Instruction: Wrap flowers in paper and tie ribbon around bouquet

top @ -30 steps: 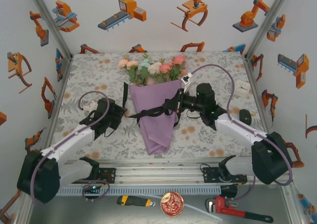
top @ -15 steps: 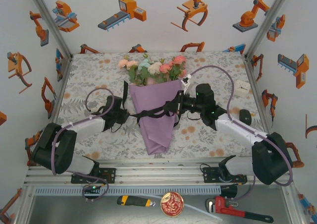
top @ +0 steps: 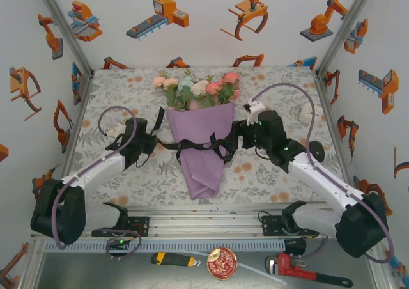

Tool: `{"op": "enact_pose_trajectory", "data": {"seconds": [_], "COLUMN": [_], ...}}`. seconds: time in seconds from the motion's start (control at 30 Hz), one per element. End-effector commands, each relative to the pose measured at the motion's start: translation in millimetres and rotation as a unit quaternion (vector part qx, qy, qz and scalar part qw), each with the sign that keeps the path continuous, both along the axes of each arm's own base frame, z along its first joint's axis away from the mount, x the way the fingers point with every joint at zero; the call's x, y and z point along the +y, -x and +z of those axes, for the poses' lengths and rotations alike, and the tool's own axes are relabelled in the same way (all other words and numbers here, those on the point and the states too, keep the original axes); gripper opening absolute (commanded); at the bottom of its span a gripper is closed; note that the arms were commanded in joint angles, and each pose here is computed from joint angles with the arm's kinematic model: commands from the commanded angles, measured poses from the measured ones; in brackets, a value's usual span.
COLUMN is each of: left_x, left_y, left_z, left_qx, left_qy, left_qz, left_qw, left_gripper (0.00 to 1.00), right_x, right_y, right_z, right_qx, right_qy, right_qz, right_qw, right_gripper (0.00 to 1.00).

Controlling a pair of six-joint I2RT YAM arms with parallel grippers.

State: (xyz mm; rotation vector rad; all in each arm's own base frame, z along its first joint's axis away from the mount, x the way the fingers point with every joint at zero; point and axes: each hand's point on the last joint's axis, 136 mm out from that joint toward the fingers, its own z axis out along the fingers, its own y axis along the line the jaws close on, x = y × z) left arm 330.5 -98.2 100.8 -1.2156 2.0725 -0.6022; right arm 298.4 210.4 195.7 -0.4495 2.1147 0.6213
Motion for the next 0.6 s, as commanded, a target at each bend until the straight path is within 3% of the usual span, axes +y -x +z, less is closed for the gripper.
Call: {"op": "enact_pose_trajectory", "data": {"seconds": [0.0,0.1,0.17,0.27,0.4,0.5,0.57], "left_x": [-1,-4,-7,-9,-8,-8,-6], "left_y": [1,-1,-2,-2,-1,0,1], "left_z": [-2,-3,-4,-5,-5,-5,-6], "left_qx": [0.014,0.017,0.019,0.021,0.021,0.021,0.023], "left_qy": [-0.020,-0.016,-0.011,-0.007,-0.008,-0.007,-0.010], "left_qz": [-0.023,-0.027,-0.030,-0.032,-0.030,-0.030,-0.027], "left_qw": [0.999,0.999,0.999,0.999,0.999,0.999,0.999], "left_gripper": [0.00,0.00,0.00,0.00,0.00,0.00,0.00], "right_x": [7,12,0,-10,4,5,5], "right_y": [13,12,7,9,14,15,15], "right_z": [-20,-45,-69,-91,-105,-116,-119], "right_qx": [0.025,0.118,0.205,0.280,0.319,0.339,0.343], "right_qy": [0.057,0.036,0.028,0.000,-0.059,-0.043,-0.039], "right_qz": [0.073,0.044,-0.053,-0.164,-0.185,-0.190,-0.188], "right_qw": [0.995,0.991,0.977,0.946,0.928,0.921,0.920], "right_gripper": [0.76,0.75,0.69,0.68,0.65,0.64,0.57]}}
